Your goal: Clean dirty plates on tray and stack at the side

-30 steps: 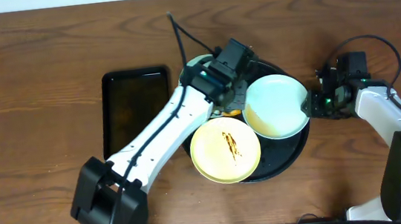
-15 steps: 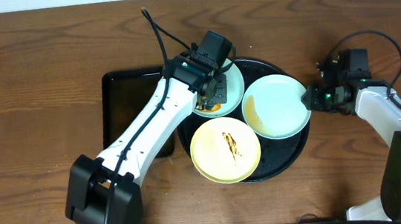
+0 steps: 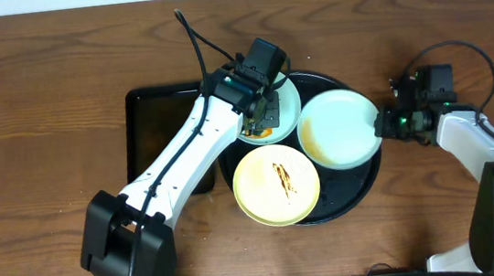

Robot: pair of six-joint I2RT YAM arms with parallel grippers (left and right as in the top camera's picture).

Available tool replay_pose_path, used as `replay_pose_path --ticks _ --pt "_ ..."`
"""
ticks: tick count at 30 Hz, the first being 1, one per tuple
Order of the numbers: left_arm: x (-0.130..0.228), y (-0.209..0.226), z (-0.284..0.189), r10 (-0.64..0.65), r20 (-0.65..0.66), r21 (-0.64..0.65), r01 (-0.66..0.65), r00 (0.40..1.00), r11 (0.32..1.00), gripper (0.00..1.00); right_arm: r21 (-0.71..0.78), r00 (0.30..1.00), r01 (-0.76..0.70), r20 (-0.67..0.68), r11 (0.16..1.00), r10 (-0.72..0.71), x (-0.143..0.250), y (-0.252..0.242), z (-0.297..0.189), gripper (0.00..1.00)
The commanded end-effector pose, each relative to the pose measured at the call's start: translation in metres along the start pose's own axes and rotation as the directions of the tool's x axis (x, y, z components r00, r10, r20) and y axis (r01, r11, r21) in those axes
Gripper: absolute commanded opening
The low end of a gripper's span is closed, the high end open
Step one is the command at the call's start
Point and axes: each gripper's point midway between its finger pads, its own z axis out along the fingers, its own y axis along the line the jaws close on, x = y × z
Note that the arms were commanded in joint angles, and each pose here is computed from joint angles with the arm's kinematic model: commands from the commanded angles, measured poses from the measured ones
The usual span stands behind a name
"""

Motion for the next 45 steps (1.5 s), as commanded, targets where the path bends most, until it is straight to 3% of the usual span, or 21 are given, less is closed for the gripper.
replay_pose_path --ticks 1,12,23,34,41,45 --pt "-0.005 0.003 -0.008 0.009 0.027 -0.01 -0.009 1.0 1.0 0.08 0.011 1.0 -0.012 -0.024 1.0 0.013 0.008 -0.003 0.005 0.01" --pt "-0.005 0.003 -0.008 0.009 0.026 -0.01 -0.009 1.0 1.0 0.1 0.023 0.996 0.07 0.053 0.997 -0.071 -0.014 0.003 -0.016 0.01" --pt "-0.005 0.003 -0.008 0.009 0.026 -0.01 -0.009 1.0 1.0 0.13 0.27 0.946 0.15 0.24 0.951 -0.218 -0.042 -0.002 -0.092 0.01" --pt "-0.003 0.004 -0.007 0.009 0.019 -0.013 -0.009 1.0 1.0 0.13 0.633 0.849 0.216 0.255 0.744 -0.463 -0.045 0.029 -0.126 0.01" --pt "-0.003 0.004 -0.007 0.01 0.019 -0.013 -0.009 1.0 1.0 0.12 0.79 0.736 0.222 0.248 0.572 -0.629 -0.037 0.072 -0.149 0.01" --pt "-0.003 0.004 -0.007 0.009 0.019 -0.013 -0.009 1.0 1.0 0.13 0.829 0.698 0.195 0.258 0.524 -0.668 -0.034 0.084 -0.16 0.01"
